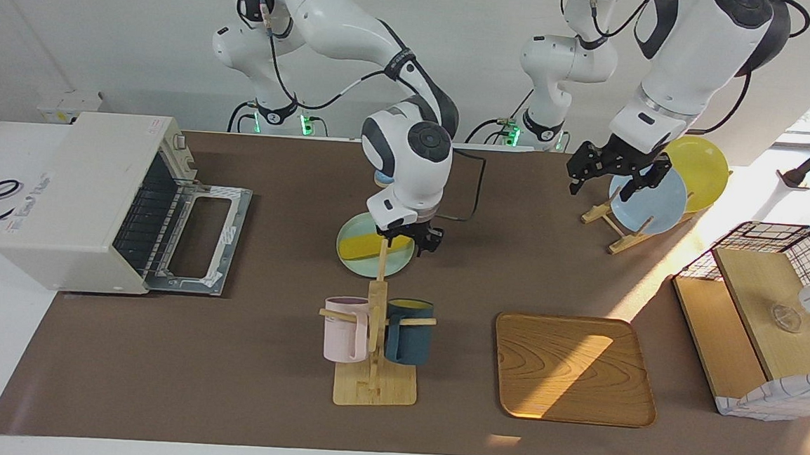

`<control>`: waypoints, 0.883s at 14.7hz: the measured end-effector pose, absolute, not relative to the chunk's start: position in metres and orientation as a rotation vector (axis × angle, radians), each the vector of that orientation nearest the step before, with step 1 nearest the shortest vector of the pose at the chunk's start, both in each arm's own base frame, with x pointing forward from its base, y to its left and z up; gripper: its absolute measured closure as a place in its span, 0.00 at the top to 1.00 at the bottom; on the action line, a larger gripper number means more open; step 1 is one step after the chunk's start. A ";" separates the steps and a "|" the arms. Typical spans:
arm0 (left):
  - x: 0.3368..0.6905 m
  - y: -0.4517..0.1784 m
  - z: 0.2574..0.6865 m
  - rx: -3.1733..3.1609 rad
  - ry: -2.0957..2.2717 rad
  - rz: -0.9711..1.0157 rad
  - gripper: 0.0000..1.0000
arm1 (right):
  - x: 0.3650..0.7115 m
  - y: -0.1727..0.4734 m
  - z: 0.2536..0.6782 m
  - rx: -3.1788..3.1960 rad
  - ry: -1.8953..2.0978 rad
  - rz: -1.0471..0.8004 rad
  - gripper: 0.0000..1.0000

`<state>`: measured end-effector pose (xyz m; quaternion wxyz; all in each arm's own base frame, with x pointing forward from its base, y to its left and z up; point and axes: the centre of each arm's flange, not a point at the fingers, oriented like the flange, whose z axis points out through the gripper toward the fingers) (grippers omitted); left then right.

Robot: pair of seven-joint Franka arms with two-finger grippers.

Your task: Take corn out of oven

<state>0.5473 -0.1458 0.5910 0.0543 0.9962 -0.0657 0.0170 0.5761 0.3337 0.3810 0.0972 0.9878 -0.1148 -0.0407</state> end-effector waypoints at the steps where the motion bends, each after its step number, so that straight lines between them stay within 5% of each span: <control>1: 0.547 -0.153 0.585 3.015 -0.211 0.055 1.00 | 0.581 0.309 0.386 2.895 -0.316 -0.151 0.25; 4: 0.544 -0.185 0.567 2.983 -0.271 0.080 1.00 | 0.583 0.224 0.383 2.832 -0.366 -0.243 0.01; 13: 0.526 -0.333 0.479 2.890 -0.634 0.074 1.00 | 0.541 0.096 0.308 2.737 -0.438 -0.304 0.01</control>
